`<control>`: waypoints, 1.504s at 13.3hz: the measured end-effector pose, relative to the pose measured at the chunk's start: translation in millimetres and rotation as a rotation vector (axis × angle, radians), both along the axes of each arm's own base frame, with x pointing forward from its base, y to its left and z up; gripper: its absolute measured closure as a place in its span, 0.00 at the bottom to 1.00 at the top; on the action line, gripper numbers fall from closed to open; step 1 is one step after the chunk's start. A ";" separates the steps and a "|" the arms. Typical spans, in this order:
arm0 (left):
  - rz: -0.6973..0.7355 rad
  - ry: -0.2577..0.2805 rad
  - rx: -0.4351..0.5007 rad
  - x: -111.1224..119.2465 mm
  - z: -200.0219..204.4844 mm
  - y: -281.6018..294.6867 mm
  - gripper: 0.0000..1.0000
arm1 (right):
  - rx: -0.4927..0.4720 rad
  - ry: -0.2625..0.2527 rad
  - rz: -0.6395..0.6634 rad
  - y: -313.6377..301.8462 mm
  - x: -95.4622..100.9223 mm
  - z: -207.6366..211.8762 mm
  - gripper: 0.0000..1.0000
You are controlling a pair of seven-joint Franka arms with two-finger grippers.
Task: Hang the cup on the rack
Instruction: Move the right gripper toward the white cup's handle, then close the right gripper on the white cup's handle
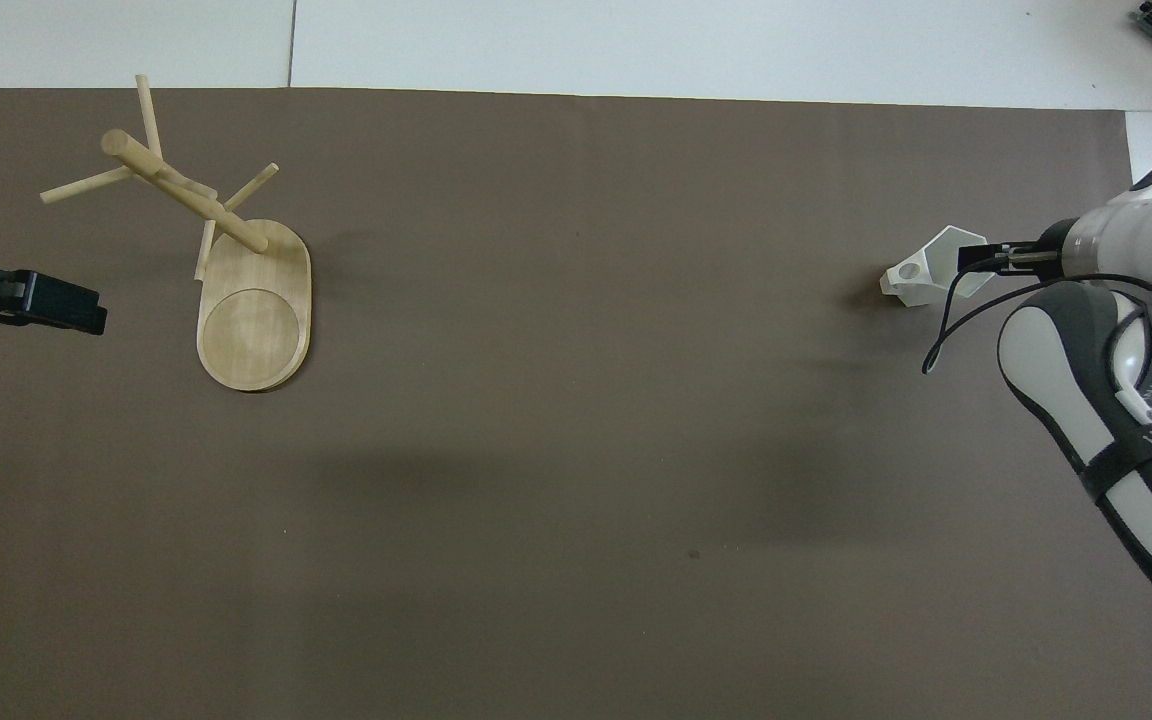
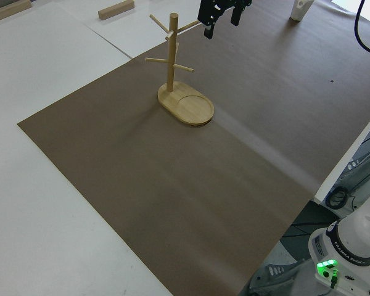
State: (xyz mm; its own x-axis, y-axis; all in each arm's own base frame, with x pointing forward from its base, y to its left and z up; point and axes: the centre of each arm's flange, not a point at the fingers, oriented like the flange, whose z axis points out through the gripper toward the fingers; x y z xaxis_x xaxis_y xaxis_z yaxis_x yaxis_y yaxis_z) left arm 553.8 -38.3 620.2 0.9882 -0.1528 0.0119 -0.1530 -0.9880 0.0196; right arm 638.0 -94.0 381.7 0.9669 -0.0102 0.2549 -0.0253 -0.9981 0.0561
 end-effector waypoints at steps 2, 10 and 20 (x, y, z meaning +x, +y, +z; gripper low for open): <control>0.000 0.000 0.000 0.0 0.0 0.0 0.00 | 0.000 0.007 -0.003 -2.0 1.1 -10.1 0.00; 0.000 0.000 0.000 0.0 0.0 0.0 0.00 | 0.013 0.023 -0.045 -2.3 0.2 -21.7 0.00; 0.000 0.000 0.000 0.0 0.0 0.0 0.00 | 0.026 0.032 -0.092 -2.2 -1.1 -23.6 0.08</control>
